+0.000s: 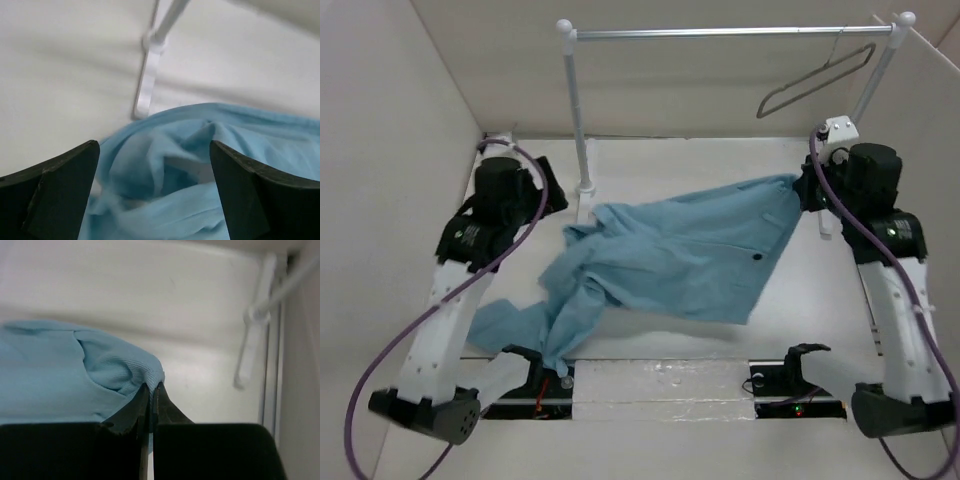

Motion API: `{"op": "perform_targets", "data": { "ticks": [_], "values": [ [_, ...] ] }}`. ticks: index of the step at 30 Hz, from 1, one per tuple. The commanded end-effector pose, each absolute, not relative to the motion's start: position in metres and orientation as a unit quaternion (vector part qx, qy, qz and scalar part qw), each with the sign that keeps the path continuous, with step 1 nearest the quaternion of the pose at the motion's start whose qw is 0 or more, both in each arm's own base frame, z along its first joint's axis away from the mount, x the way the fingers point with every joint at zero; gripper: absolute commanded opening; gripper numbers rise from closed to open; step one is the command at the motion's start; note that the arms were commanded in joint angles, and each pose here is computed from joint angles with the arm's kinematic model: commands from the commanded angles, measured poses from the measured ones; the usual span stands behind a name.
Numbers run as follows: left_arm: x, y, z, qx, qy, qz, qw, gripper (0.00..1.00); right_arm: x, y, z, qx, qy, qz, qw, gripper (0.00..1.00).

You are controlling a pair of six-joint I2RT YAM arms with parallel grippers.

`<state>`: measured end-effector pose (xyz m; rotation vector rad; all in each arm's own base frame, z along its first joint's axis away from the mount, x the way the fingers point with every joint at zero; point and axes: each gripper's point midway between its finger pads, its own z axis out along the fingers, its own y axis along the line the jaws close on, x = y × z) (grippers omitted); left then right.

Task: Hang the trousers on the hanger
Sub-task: Fold the trousers

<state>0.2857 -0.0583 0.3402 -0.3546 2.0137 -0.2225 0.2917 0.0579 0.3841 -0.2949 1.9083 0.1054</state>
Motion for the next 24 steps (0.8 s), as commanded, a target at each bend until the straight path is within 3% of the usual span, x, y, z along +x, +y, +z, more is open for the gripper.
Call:
{"op": "perform_targets", "data": {
  "ticks": [1,4,5,6,9,10,11,14,17,20,21,24],
  "values": [
    [0.310,-0.096,0.276,-0.108,0.879,-0.138,0.444,0.89,0.355,-0.022,0.324,-0.016,0.821,-0.031,0.569,0.00],
    [0.325,-0.091,0.249,-0.132,0.889,-0.110,0.425,0.87,0.385,-0.057,0.267,0.031,0.856,-0.067,0.511,0.69],
    [0.328,-0.079,0.241,-0.154,0.886,-0.080,0.429,0.85,0.393,-0.056,0.269,0.024,0.862,-0.063,0.502,0.87],
    [0.329,-0.076,0.239,-0.170,0.882,-0.076,0.433,0.84,0.399,-0.050,0.263,0.011,0.870,-0.057,0.490,0.90],
    [0.326,-0.067,0.212,-0.191,0.888,-0.054,0.415,0.84,0.398,0.001,0.258,-0.067,0.874,-0.032,0.481,0.87],
    [0.324,-0.061,0.189,-0.209,0.895,-0.041,0.392,0.84,0.385,0.033,0.256,-0.104,0.868,-0.013,0.486,0.73],
    [0.310,-0.058,0.140,-0.224,0.918,-0.033,0.326,0.81,0.352,0.082,0.246,-0.157,0.855,0.038,0.493,0.01],
    [0.304,-0.064,0.113,-0.231,0.923,-0.044,0.305,0.80,0.323,0.134,0.205,-0.230,0.851,0.105,0.459,0.00],
    [0.312,-0.100,0.097,-0.210,0.919,-0.143,0.302,0.78,0.281,0.177,0.179,-0.285,0.839,0.140,0.442,0.00],
    [0.324,-0.120,0.086,-0.206,0.913,-0.192,0.295,0.63,0.258,0.201,0.162,-0.315,0.837,0.158,0.419,0.15],
    [0.326,-0.123,0.075,-0.206,0.917,-0.195,0.279,0.58,0.254,0.206,0.160,-0.319,0.836,0.166,0.415,0.25],
    [0.331,-0.127,0.057,-0.203,0.923,-0.179,0.274,0.53,0.245,0.213,0.154,-0.323,0.838,0.174,0.405,0.34]
  ]
}}
